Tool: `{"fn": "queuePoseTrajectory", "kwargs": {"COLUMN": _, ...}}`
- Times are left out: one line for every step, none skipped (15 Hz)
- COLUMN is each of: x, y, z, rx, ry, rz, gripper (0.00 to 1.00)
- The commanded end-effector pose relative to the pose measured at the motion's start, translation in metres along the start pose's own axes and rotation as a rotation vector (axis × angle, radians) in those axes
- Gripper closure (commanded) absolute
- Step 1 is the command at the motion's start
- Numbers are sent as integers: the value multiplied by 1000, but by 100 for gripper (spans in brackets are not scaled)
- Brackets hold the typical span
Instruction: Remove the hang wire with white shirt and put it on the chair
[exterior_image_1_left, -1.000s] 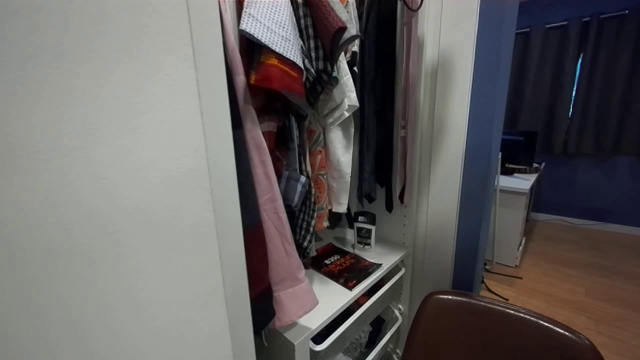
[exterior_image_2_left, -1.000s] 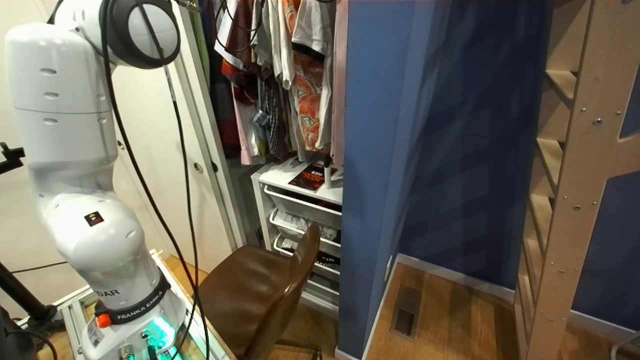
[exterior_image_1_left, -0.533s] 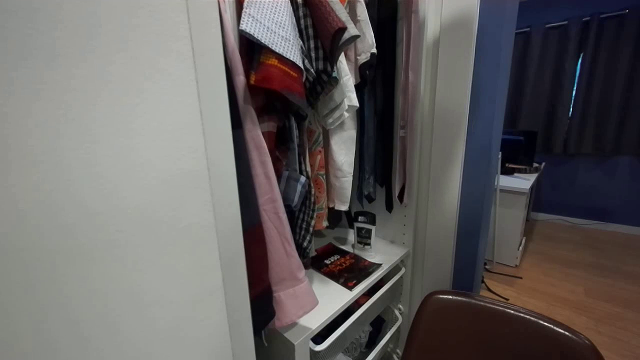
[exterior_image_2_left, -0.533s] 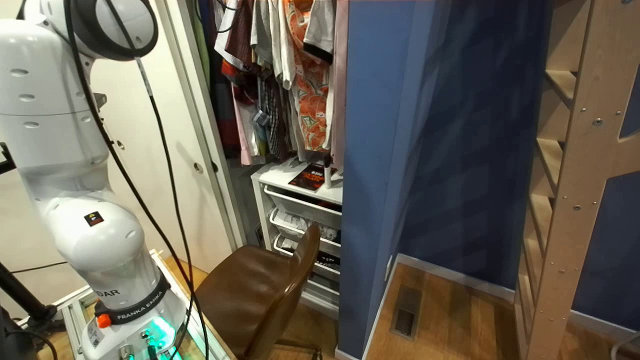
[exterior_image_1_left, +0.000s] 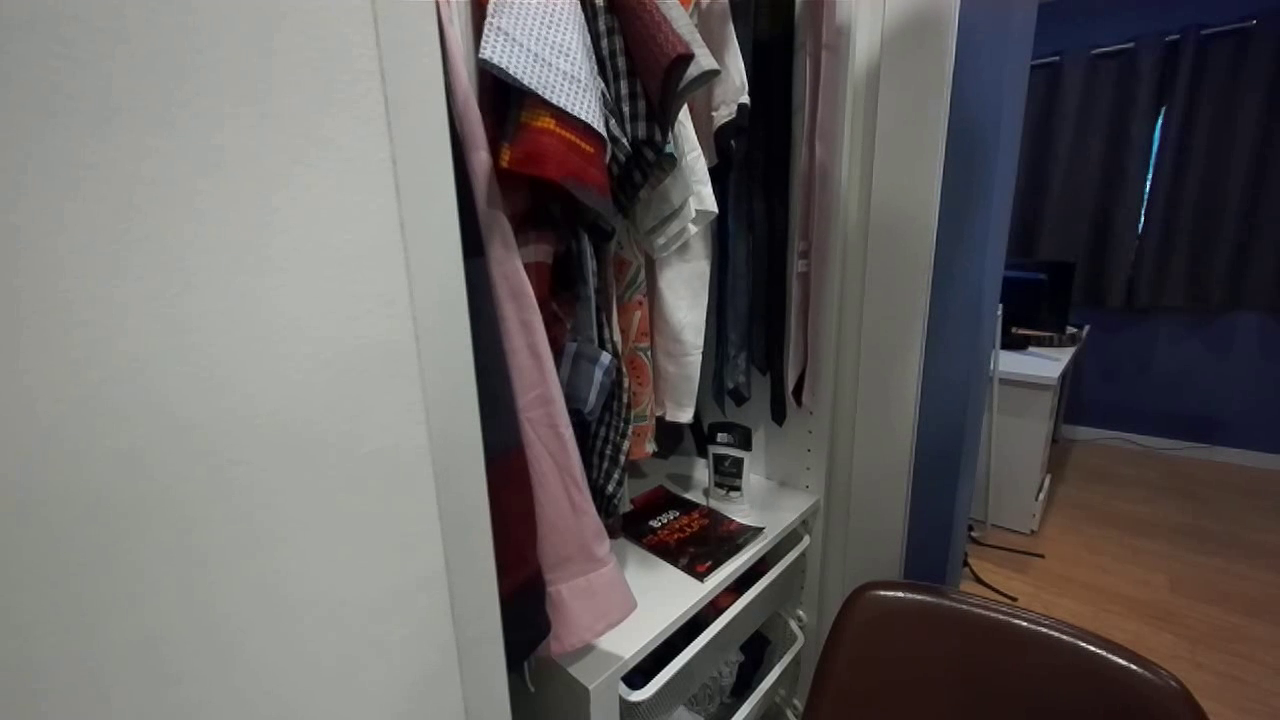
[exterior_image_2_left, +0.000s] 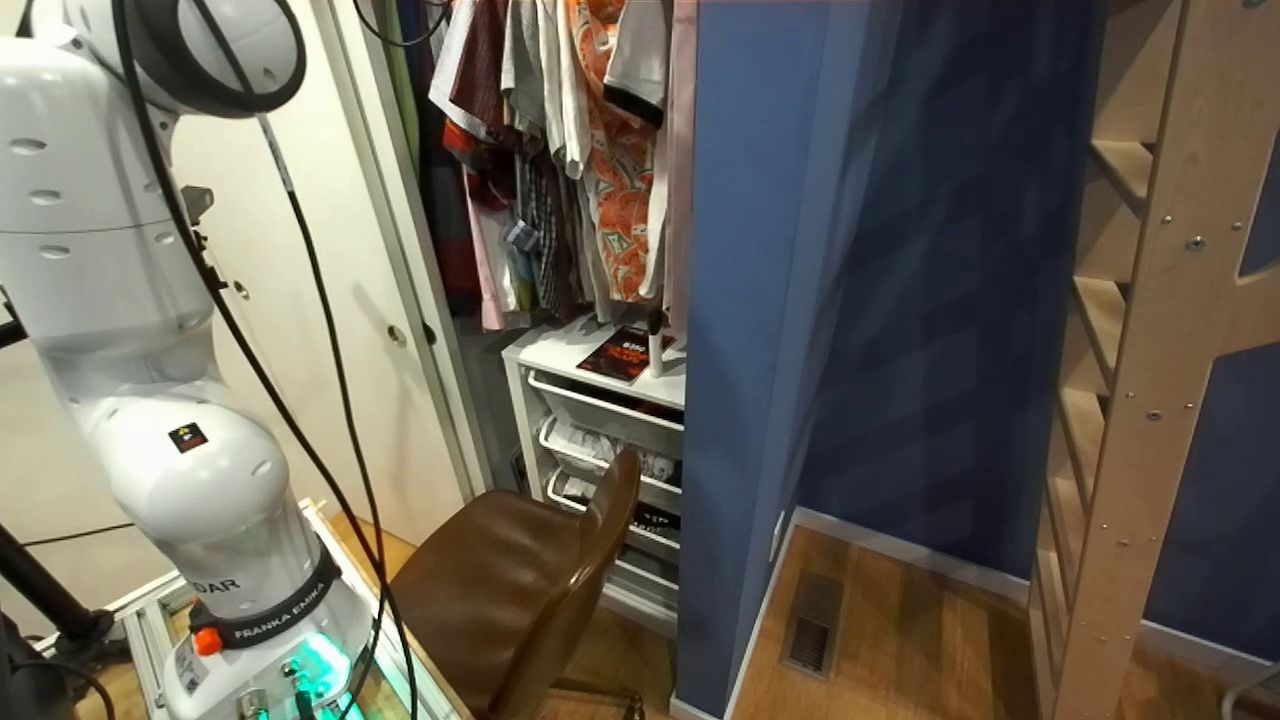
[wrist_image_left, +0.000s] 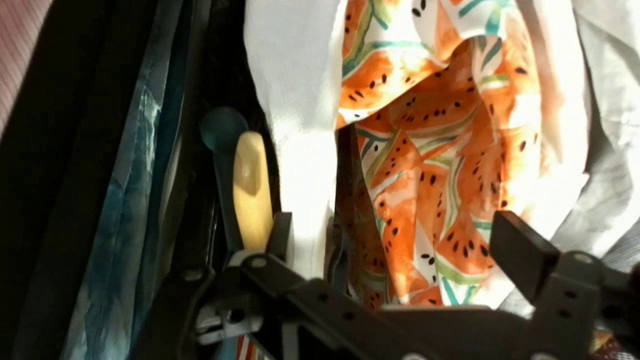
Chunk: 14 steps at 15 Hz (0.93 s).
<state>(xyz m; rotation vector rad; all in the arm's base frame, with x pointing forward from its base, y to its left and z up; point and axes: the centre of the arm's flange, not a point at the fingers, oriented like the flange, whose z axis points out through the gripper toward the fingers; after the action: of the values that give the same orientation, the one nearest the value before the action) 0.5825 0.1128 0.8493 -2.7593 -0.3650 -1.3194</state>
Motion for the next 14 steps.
{"fn": "queuePoseTrajectory", "kwargs": {"x": 11, "y": -1, "z": 10, "rx": 12, "ry": -39, "rz": 19, "gripper": 0}}
{"fn": "queuePoseTrajectory", "kwargs": {"x": 13, "y": -1, "z": 15, "rx": 15, "ry": -38, "rz": 19, "gripper": 0}}
{"fn": "queuePoseTrajectory", "kwargs": {"x": 13, "y": -2, "z": 20, "rx": 26, "ry": -37, "rz": 22, "gripper": 0}}
{"fn": "queuePoseTrajectory", "kwargs": {"x": 13, "y": -3, "z": 25, "rx": 32, "ry": -37, "rz": 26, "gripper": 0}}
{"fn": "queuePoseTrajectory", "kwargs": {"x": 14, "y": -4, "z": 30, "rx": 33, "ry": -34, "rz": 24, "gripper": 0}}
{"fn": "queuePoseTrajectory", "kwargs": {"x": 15, "y": -5, "z": 36, "rx": 36, "ry": -27, "rz": 24, "gripper": 0}}
{"fn": "queuePoseTrajectory", "kwargs": {"x": 16, "y": -6, "z": 41, "rx": 44, "ry": -29, "rz": 25, "gripper": 0}}
{"fn": "queuePoseTrajectory", "kwargs": {"x": 16, "y": -7, "z": 46, "rx": 42, "ry": -29, "rz": 23, "gripper": 0}}
{"fn": "queuePoseTrajectory", "kwargs": {"x": 17, "y": -7, "z": 50, "rx": 38, "ry": -18, "rz": 15, "gripper": 0}}
{"fn": "queuePoseTrajectory", "kwargs": {"x": 19, "y": -6, "z": 53, "rx": 22, "ry": 2, "rz": -4, "gripper": 0}}
{"fn": "queuePoseTrajectory", "kwargs": {"x": 21, "y": -5, "z": 53, "rx": 23, "ry": 10, "rz": -1, "gripper": 0}}
{"fn": "queuePoseTrajectory", "kwargs": {"x": 23, "y": -5, "z": 53, "rx": 19, "ry": 21, "rz": -5, "gripper": 0}}
{"fn": "queuePoseTrajectory", "kwargs": {"x": 25, "y": -4, "z": 52, "rx": 7, "ry": 36, "rz": -10, "gripper": 0}}
{"fn": "queuePoseTrajectory", "kwargs": {"x": 27, "y": -3, "z": 51, "rx": 3, "ry": 48, "rz": -13, "gripper": 0}}
